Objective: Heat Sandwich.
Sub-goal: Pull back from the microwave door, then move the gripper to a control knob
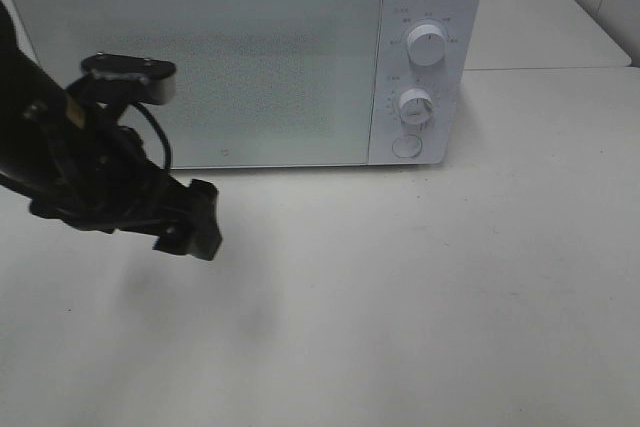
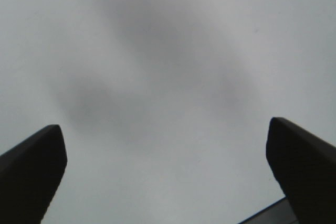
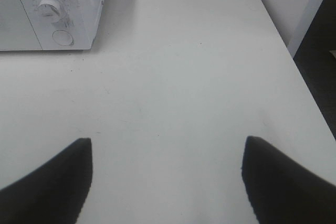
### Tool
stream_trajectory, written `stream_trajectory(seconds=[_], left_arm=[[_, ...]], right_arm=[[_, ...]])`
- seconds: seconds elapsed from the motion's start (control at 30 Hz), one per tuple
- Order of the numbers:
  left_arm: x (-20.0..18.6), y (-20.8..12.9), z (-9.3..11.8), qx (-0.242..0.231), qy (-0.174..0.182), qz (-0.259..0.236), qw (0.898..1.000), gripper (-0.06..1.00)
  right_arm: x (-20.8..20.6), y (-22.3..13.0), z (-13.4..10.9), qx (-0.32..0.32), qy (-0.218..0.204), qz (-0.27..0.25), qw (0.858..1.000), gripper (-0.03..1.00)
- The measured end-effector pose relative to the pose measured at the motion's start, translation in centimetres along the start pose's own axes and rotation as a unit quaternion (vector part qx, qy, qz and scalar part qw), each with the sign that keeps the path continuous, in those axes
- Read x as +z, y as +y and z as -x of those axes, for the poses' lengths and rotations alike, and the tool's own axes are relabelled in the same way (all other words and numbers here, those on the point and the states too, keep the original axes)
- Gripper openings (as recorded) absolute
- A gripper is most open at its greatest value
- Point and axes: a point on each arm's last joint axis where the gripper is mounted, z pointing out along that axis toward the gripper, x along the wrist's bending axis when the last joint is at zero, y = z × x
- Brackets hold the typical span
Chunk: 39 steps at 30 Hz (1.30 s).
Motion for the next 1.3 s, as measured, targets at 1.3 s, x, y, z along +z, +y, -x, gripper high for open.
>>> stream_trajectory(seconds=[1.3], left_arm=[[-14.9,-12.6,-9.1,-0.208,0.122,0.016,0.97,0.98]], right_arm=[[0.0,0.0,0.0,0.0,0.0,0.0,1.0,0.76]])
